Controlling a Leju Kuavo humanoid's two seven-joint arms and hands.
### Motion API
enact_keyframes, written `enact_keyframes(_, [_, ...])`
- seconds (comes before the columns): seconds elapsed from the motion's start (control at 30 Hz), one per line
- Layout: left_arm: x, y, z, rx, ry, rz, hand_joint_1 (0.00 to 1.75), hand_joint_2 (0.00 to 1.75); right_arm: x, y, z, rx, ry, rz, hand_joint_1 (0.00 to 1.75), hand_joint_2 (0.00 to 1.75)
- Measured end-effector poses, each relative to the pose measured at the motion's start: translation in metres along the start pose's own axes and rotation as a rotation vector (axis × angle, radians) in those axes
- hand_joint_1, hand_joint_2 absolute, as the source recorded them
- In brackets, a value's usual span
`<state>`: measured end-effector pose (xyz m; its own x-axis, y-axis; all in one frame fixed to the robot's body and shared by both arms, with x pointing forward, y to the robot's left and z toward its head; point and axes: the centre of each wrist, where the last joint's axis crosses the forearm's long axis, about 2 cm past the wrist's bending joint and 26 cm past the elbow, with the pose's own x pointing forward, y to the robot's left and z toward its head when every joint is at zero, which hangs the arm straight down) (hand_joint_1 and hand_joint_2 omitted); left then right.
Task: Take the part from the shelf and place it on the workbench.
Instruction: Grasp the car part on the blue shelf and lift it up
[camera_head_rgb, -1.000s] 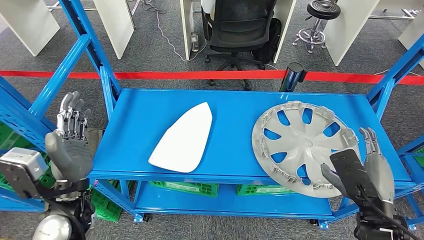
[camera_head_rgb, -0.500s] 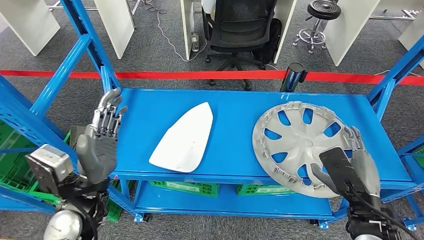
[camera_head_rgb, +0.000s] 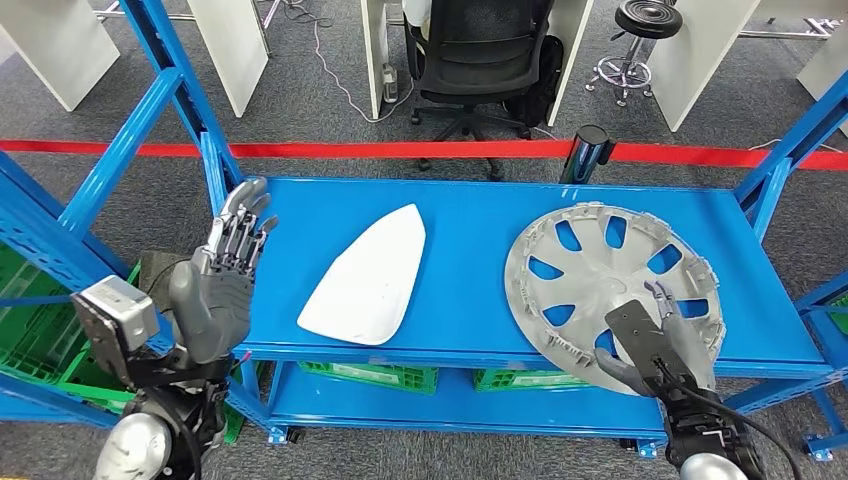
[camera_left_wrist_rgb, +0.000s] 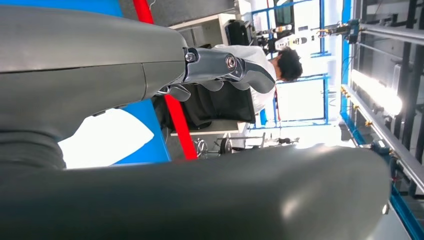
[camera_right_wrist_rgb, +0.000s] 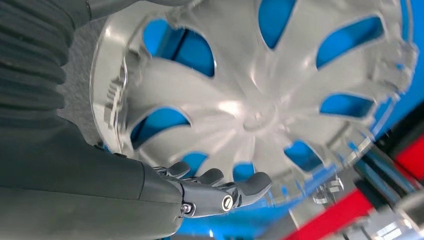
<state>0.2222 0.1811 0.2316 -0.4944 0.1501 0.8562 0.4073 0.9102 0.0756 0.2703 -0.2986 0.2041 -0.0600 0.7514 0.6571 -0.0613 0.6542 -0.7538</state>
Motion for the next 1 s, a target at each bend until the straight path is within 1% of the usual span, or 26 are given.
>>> enact_keyframes(0.17, [-0.003,-0.001,0.0,-0.006,0.02,0.007,0.0,0.0,-0.004,0.007,-0.002,0.071,0.014,-0.051,0.0,1.75])
enact_keyframes(0.5, [-0.008,-0.003,0.0,-0.005,0.03,0.023,0.0,0.0,-0.009,0.015,-0.006,0.133,0.015,-0.084,0.0,1.75])
enact_keyframes(0.77, [-0.01,-0.003,-0.002,-0.013,0.031,0.027,0.0,0.0,-0.012,0.02,-0.008,0.163,0.018,-0.078,0.0,1.75])
enact_keyframes(1.0, [-0.012,-0.004,-0.002,-0.023,0.036,0.037,0.0,0.0,-0.012,0.025,-0.01,0.185,0.031,-0.038,0.0,1.75])
